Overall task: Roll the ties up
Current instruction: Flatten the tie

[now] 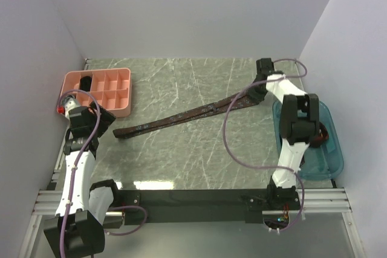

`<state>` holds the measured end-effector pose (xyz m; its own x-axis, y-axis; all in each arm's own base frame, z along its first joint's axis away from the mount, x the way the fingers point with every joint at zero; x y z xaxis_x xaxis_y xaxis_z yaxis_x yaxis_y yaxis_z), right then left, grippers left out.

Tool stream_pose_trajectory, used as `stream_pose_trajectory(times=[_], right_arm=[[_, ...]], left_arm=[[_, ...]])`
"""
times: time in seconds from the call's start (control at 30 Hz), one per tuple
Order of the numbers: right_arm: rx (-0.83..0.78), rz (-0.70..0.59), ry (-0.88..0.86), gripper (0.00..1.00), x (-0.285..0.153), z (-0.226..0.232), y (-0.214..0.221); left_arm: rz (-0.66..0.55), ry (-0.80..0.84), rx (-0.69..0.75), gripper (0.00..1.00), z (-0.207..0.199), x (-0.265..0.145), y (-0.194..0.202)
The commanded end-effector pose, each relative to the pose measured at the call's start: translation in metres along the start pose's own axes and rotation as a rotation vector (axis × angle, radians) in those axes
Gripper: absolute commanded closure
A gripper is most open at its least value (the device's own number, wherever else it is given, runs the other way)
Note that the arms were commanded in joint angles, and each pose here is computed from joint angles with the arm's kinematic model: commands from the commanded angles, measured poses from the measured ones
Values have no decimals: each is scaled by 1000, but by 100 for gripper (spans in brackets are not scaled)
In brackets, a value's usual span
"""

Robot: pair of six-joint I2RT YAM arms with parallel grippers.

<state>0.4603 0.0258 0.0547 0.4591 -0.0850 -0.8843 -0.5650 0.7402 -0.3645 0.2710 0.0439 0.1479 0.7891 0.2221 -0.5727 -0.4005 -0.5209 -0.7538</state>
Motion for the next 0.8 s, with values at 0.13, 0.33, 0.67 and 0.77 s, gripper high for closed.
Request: stream_pose_trajectory(times=[0.13,0.33,0.67,0.77], right_arm=[[147,-13,-235,59,-45,29,51],[269,9,-240,55,-44,22,76],[386,42,-264,50,-30,27,97],[410,41,-236,50,-22,26,103]], left_arm=[[-13,45,24,3,-9,1,-2],[-22,52,25,4,-11,-1,-3],[-37,68,28,3,-14,-5,-5],[-36,82,28,3,-17,-6,-5]])
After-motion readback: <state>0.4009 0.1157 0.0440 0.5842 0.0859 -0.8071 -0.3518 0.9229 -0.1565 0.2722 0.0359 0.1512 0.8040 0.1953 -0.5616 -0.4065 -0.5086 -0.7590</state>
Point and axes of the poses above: each gripper's point midway between its finger pads, its own x axis out along the fingers, its own z axis along the line the jaws close on, y = z × x, the point moved 1 cm from there along -x, back along the fingers, and after that the axes turned 14 degrees about x, right-handed, at the moved point
